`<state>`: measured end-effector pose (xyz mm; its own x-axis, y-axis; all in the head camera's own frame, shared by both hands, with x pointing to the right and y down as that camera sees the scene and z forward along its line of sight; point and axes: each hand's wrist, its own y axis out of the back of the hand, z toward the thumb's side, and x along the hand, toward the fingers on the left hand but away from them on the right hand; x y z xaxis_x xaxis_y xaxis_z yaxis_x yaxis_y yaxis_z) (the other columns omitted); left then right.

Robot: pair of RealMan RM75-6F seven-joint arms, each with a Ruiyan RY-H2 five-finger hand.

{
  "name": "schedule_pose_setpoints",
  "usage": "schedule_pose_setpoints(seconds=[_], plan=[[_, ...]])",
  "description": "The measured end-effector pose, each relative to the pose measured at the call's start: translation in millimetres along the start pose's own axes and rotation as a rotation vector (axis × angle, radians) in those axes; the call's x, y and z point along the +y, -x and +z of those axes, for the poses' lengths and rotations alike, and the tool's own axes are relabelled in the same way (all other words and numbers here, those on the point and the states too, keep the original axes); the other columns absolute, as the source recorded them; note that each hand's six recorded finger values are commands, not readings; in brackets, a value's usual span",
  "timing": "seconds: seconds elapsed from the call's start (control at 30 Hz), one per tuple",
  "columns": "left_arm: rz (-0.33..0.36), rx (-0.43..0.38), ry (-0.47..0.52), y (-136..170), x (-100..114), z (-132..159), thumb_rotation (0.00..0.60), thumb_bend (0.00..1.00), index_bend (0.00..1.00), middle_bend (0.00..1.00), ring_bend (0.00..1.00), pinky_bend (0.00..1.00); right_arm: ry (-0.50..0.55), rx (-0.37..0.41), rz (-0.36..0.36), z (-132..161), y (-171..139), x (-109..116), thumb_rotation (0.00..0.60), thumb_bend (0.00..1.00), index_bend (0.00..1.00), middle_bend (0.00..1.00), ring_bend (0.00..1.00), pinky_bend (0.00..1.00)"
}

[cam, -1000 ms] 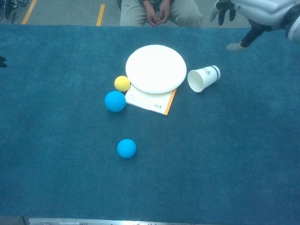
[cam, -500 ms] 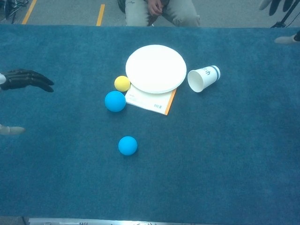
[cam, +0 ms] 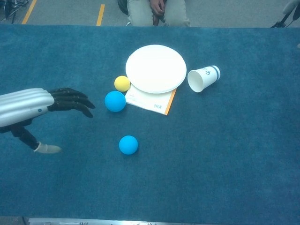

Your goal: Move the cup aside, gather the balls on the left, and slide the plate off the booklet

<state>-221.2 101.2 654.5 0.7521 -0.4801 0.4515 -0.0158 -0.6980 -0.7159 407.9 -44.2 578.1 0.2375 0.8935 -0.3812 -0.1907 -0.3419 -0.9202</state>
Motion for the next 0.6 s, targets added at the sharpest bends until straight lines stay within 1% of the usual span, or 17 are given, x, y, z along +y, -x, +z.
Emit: schedule_pose_setpoints(seconds=[0.13,0.27,0.47,0.6], plan=[[-0.025,-0.054,-0.029,-14.9,-6.7,11.0,0.600,0.18,0.25,0.18,0.08,0.10,0.003,-0.010,0.007,-6.9,-1.6,-2.7,0.600,0.17,0.28,0.38,0.36,0.59],[-0.056,-0.100,-0.073,-29.6,-16.0,18.5,0.600,0.18,0.26,0.19,0.10,0.14,0.006,-0.014,0.015,-10.7,-2.8,-5.7,0.600,0.17,0.28,0.38,0.36,0.59],[-0.112,-0.154,-0.118,-47.6,-28.4,24.8,0.600,0.18,0.26,0.19,0.10,0.14,0.005,-0.020,0.022,-14.1,-3.7,-8.1,0.600,0.17,0.28,0.38,0.36,0.59],[-0.130,-0.176,-0.140,-59.5,-34.7,26.8,0.600,0.18,0.26,0.19,0.10,0.14,0.009,-0.027,0.026,-16.7,-6.3,-9.5,0.600,0.17,0.28,0.38,0.36,0.59]])
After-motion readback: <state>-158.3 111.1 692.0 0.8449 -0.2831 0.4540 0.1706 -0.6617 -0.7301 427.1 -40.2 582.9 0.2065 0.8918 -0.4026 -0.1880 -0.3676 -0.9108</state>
